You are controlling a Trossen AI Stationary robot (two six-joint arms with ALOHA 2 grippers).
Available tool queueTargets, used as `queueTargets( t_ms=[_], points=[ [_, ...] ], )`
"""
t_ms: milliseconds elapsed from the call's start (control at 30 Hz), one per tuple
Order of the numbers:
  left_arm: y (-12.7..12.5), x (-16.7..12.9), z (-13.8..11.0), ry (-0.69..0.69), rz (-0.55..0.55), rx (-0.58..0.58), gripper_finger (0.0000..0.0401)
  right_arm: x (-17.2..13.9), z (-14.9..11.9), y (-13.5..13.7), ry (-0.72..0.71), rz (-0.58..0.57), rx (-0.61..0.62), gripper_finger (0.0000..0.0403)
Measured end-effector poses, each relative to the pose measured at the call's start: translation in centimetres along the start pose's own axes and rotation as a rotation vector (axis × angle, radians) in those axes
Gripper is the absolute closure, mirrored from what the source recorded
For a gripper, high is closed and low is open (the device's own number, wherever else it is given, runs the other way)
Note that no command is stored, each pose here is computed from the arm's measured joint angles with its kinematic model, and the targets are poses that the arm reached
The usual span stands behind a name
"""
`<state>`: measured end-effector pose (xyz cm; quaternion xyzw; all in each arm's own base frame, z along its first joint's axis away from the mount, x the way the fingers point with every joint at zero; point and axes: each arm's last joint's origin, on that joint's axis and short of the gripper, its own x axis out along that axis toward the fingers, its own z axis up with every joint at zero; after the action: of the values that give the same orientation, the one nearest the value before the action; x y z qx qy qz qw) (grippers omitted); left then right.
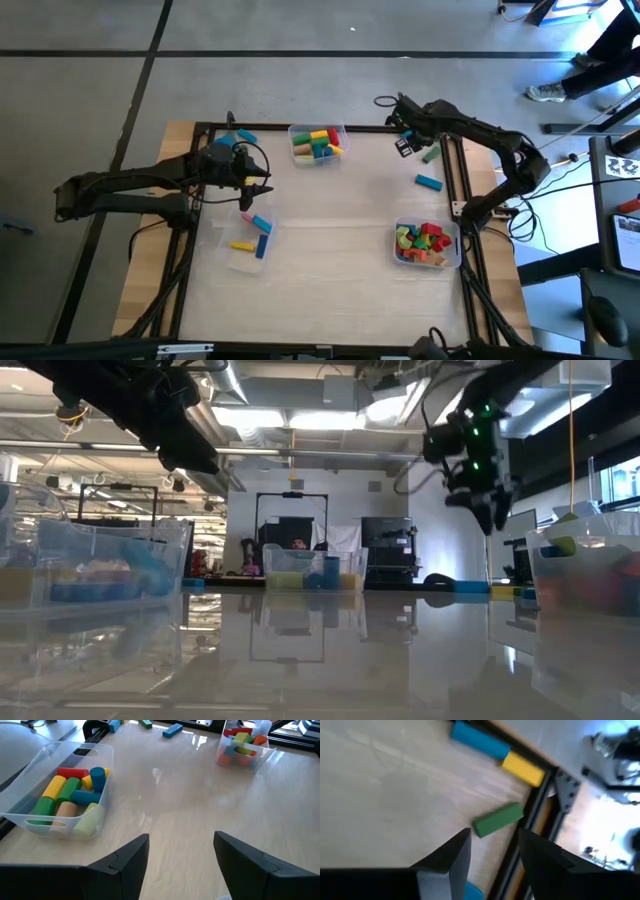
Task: Sort blocks by size
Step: Put the green rectangular block into the bottom left transparent bin
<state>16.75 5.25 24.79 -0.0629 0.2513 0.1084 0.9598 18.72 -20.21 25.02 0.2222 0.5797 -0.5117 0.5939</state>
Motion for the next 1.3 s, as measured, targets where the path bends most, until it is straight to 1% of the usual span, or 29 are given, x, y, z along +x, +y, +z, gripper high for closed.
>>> queueTargets(
  t_ms=[133, 267, 367, 467, 600, 700, 767, 867, 967, 1033, 1200, 1300],
  points=[
    [0.0, 0.0, 0.0, -0.001, 0.0, 0.0, 0.0183, 2.6, -1.0, -0.2, 0.047, 0.014, 0.023, 0.0238],
    [0.0, 0.0, 0.0, -0.002, 0.0, 0.0, 0.0183, 4.7, -1.8, -0.2, 0.101, -0.003, 0.036, 0.0239],
    [0.0, 0.0, 0.1, -0.013, 0.0, 0.001, 0.0183, 5.8, -2.0, -0.3, 0.134, -0.025, 0.048, 0.0252],
    [0.0, 0.0, 0.2, -0.023, -0.001, 0.002, 0.0183, 6.9, -2.0, -0.3, 0.143, -0.026, 0.054, 0.0285],
    [0.0, 0.0, 0.3, -0.03, -0.001, 0.003, 0.0183, 8.4, -1.9, -0.3, 0.167, -0.028, 0.051, 0.0342],
    [0.0, 0.0, 0.3, -0.03, -0.001, 0.003, 0.0183, 9.2, -1.8, -0.5, 0.174, -0.078, 0.058, 0.0382],
    [0.0, 0.0, 0.3, -0.029, -0.001, 0.003, 0.0183, 9.7, -1.5, -0.5, 0.171, -0.084, 0.065, 0.0396],
    [0.0, 0.0, 0.3, -0.026, -0.001, 0.003, 0.0183, 10.6, -1.4, -0.5, 0.189, -0.081, 0.073, 0.039],
    [0.0, 0.0, 0.2, -0.019, 0.0, 0.002, 0.0183, 11.2, -1.4, -0.3, 0.2, -0.099, 0.063, 0.0379],
    [0.0, 0.0, 0.2, -0.017, 0.0, 0.002, 0.0183, 11.4, -1.3, -0.1, 0.2, -0.089, 0.053, 0.0377],
    [0.0, 0.0, 0.1, -0.006, 0.0, 0.001, 0.0183, 11.2, -1.2, 0.6, 0.185, -0.055, 0.022, 0.0376],
    [0.0, 0.0, 0.1, -0.008, 0.0, 0.008, 0.0183, 10.8, -1.3, 1.6, 0.167, -0.028, -0.027, 0.0376]
  ],
)
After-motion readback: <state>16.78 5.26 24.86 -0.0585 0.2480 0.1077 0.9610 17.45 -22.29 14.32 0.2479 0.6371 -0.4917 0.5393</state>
